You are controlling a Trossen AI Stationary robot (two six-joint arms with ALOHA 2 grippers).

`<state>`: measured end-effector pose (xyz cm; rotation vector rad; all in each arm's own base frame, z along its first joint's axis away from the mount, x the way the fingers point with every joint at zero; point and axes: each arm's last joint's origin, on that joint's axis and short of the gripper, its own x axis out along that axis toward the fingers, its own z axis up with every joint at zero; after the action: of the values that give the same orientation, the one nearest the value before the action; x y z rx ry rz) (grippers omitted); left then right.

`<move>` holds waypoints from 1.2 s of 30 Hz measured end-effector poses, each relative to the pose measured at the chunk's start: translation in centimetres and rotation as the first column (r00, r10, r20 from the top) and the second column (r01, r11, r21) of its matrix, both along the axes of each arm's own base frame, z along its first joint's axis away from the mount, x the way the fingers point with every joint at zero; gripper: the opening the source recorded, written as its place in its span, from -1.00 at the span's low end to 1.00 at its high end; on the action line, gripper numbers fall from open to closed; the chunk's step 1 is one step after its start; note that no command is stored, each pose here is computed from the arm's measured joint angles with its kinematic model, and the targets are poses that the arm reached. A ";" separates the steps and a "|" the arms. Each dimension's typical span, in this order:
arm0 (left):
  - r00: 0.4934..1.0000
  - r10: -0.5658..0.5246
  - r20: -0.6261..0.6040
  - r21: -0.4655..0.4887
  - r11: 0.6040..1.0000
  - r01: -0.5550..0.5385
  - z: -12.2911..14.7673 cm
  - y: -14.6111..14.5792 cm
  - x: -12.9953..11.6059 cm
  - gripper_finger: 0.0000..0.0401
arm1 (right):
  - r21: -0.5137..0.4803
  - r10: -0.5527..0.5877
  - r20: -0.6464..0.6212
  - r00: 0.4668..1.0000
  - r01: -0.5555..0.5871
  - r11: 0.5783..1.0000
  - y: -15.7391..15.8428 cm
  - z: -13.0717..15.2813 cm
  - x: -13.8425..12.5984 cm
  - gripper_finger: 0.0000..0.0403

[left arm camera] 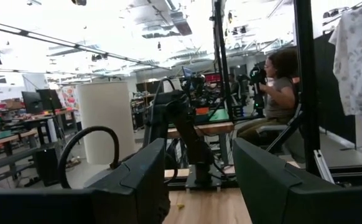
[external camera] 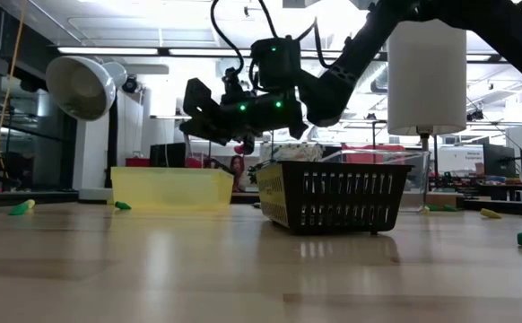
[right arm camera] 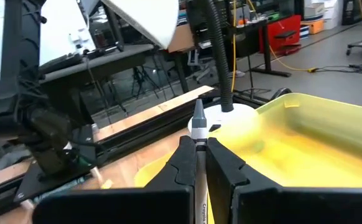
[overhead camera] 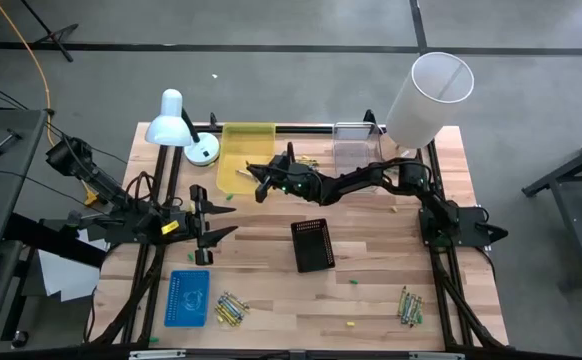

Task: Sort crayons
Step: Put the gray crayon into the yellow transparent bin

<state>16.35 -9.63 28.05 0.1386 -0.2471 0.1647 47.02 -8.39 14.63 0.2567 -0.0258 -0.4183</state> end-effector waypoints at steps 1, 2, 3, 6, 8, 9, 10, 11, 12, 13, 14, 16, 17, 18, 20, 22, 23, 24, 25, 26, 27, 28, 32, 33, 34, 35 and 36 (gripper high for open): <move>1.000 0.000 -0.001 0.000 1.000 0.000 0.0 0.0 0.0 -0.13 | -0.006 0.006 -0.002 1.000 -0.006 1.000 0.0 0.1 0.0 -0.98; 1.000 0.000 -0.004 0.002 1.000 0.001 0.0 0.0 0.0 -0.13 | -0.014 0.022 -0.017 1.000 -0.022 1.000 0.1 0.3 -0.1 -0.98; 1.000 -0.003 -0.010 -0.002 1.000 0.003 -0.1 0.0 0.0 -0.13 | -0.026 0.031 -0.031 0.999 -0.032 0.999 0.0 0.8 -0.1 -0.98; 1.000 -0.012 -0.028 -0.003 1.000 0.012 -0.3 -0.2 0.0 -0.13 | -0.066 0.043 -0.097 0.994 -0.050 0.997 0.1 3.1 -0.7 -0.98; 0.999 -0.016 -0.036 0.002 1.000 0.016 -0.4 -0.3 0.0 -0.13 | -0.100 0.048 -0.177 0.983 -0.066 0.993 0.2 4.8 -1.4 -0.98; 0.999 -0.016 -0.039 0.001 1.000 0.016 -0.4 -0.3 0.0 -0.13 | -0.110 0.054 -0.223 0.973 -0.080 0.991 0.3 5.5 -1.8 -0.98; 0.999 -0.014 -0.039 -0.008 1.000 0.014 -0.4 -0.4 -0.1 -0.13 | -0.113 0.068 -0.275 0.959 -0.102 0.988 0.6 6.1 -2.2 -0.98; 0.999 -0.016 -0.038 -0.018 1.000 0.015 -0.4 -0.4 -0.1 -0.13 | -0.120 0.082 -0.296 0.952 -0.122 0.985 1.1 6.6 -2.7 -0.98; 0.999 -0.020 -0.038 -0.023 1.000 0.019 -0.4 -0.5 -0.2 -0.13 | -0.129 0.095 -0.321 0.942 -0.143 0.981 1.7 7.0 -3.6 -0.98; 0.999 -0.024 -0.038 -0.027 0.999 0.023 -0.4 -0.6 -0.2 -0.13 | -0.135 0.108 -0.337 0.935 -0.161 0.978 2.4 7.2 -4.5 -0.98; 0.999 -0.030 -0.038 -0.028 0.999 0.029 -0.4 -0.7 -0.3 -0.13 | -0.140 0.122 -0.341 0.932 -0.179 0.974 3.3 7.4 -5.5 -0.98; 0.999 -0.040 -0.035 -0.029 0.999 0.039 -0.4 -0.8 -0.4 -0.13 | -0.126 0.122 -0.350 0.929 -0.176 0.976 5.0 6.9 -8.2 -0.99; 0.998 -0.044 -0.035 -0.030 0.999 0.043 -0.4 -0.9 -0.4 -0.13 | -0.120 0.113 -0.340 0.933 -0.162 0.979 5.8 6.7 -9.7 -0.99; 0.999 -0.040 -0.034 -0.032 0.999 0.039 -0.4 -0.9 -0.5 -0.13 | -0.137 0.089 -0.311 0.946 -0.137 0.981 6.6 6.5 -11.1 -0.99; 0.999 -0.020 -0.035 -0.019 1.000 0.019 -0.4 -0.8 -0.4 -0.13 | -0.179 0.036 -0.229 0.973 -0.079 0.981 7.9 6.6 -13.8 -0.99; 0.998 0.035 -0.049 0.020 0.999 -0.034 -0.4 -0.5 -0.3 -0.13 | -0.212 0.009 -0.140 0.990 -0.039 0.976 8.6 7.1 -16.2 -0.99; 0.996 0.069 -0.055 0.035 0.997 -0.067 -0.4 -0.3 -0.2 -0.13 | -0.222 0.005 -0.105 0.994 -0.028 0.975 8.6 7.4 -17.2 -0.99; 0.993 0.103 -0.066 0.052 0.994 -0.099 -0.4 -0.1 -0.1 -0.13 | -0.229 0.000 -0.077 0.997 -0.018 0.973 8.5 7.8 -18.2 -0.99; 0.987 0.141 -0.075 0.064 0.989 -0.137 -0.5 0.2 0.0 -0.13 | -0.240 -0.015 -0.059 0.998 0.000 0.971 8.3 8.2 -19.0 -0.99; 0.981 0.174 -0.081 0.080 0.983 -0.168 -0.5 0.5 0.2 -0.13 | -0.249 -0.025 -0.038 0.999 0.015 0.968 8.0 8.8 -19.6 -0.99; 0.974 0.211 -0.088 0.103 0.974 -0.202 -0.6 0.8 0.4 -0.13 | -0.262 -0.037 -0.025 0.999 0.029 0.965 7.7 9.3 -20.3 -0.99; 0.964 0.249 -0.092 0.134 0.963 -0.236 -0.6 1.3 0.6 -0.13 | -0.279 -0.047 -0.012 0.999 0.042 0.959 7.5 9.7 -20.8 -0.99; 0.915 0.391 -0.095 0.224 0.904 -0.363 -0.5 3.5 1.4 -0.13 | -0.393 -0.107 0.005 0.994 0.100 0.914 6.0 11.3 -22.1 -0.99; 0.898 0.429 -0.096 0.243 0.885 -0.397 -0.4 4.1 1.6 -0.13 | -0.426 -0.132 0.004 0.991 0.121 0.896 5.5 11.6 -22.3 -0.99; 0.878 0.469 -0.096 0.260 0.863 -0.433 -0.4 4.8 1.8 -0.13 | -0.459 -0.159 -0.009 0.987 0.137 0.878 5.0 11.7 -22.5 -0.99; 0.855 0.509 -0.098 0.281 0.838 -0.467 -0.4 5.6 2.0 -0.13 | -0.492 -0.190 -0.022 0.982 0.155 0.857 4.4 11.8 -22.6 -0.99; 0.832 0.546 -0.097 0.307 0.812 -0.497 -0.4 6.4 2.2 -0.13 | -0.522 -0.220 -0.030 0.975 0.173 0.836 3.8 12.0 -22.6 -0.99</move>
<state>18.53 -3.23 27.63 0.4950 -0.0393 0.6724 24.39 -4.58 26.60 -0.3032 -0.0771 -0.6117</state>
